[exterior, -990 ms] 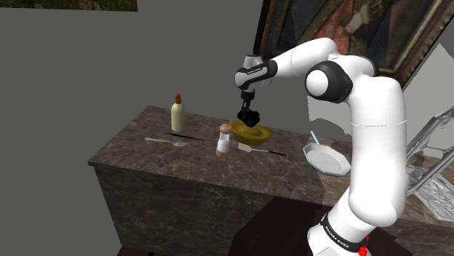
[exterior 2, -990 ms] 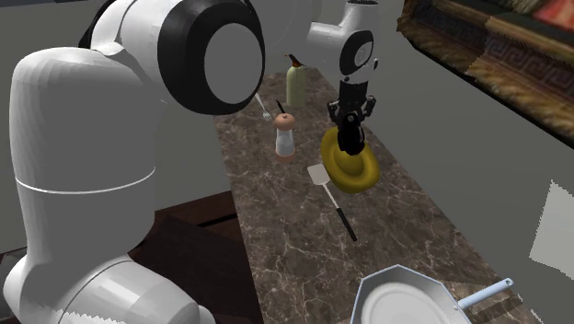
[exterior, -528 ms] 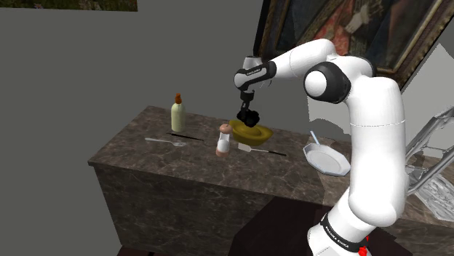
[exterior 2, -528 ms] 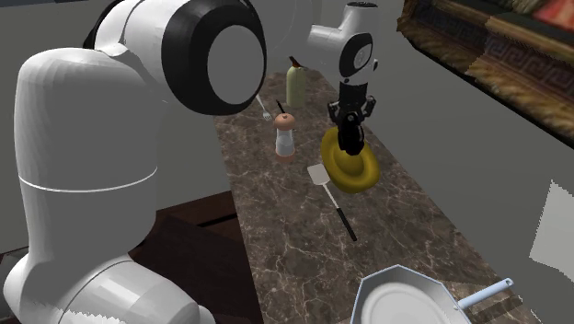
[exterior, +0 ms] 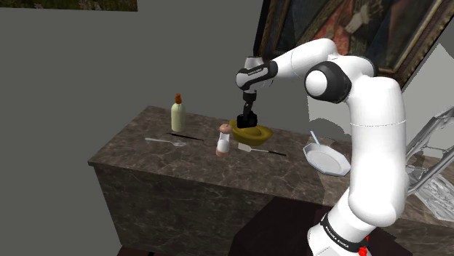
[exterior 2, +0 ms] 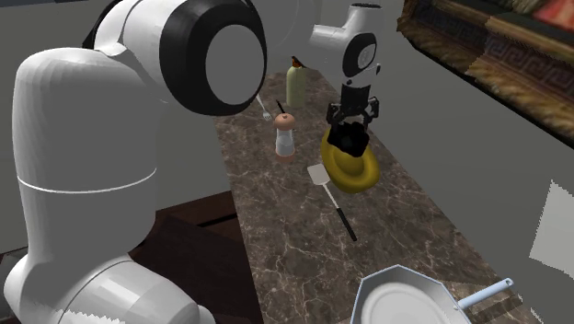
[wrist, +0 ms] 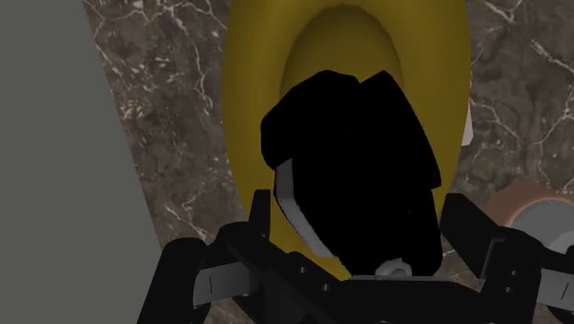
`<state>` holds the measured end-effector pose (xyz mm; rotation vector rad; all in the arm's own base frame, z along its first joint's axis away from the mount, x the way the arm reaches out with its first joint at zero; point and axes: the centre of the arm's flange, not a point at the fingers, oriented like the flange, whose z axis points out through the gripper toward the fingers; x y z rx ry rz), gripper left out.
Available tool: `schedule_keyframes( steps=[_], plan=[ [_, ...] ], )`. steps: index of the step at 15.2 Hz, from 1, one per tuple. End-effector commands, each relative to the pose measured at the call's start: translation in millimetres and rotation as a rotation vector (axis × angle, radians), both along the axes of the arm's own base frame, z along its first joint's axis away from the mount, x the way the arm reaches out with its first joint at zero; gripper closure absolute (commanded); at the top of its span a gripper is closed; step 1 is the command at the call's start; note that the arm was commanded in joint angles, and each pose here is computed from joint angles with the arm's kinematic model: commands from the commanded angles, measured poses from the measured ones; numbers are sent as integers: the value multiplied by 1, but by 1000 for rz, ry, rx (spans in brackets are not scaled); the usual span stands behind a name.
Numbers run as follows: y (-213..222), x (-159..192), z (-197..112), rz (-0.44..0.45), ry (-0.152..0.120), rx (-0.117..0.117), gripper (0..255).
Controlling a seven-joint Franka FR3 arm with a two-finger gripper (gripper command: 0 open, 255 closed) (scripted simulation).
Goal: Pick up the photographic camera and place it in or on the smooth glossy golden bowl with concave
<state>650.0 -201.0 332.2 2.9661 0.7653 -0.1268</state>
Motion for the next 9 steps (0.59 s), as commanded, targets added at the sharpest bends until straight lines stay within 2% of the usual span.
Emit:
schedule_keyframes(
  steps=[1,2,9],
  plan=[
    [2,3,26,0,1,0,0],
    [3,3,36,0,1,0,0],
    [3,3,36,0,1,0,0]
  ],
)
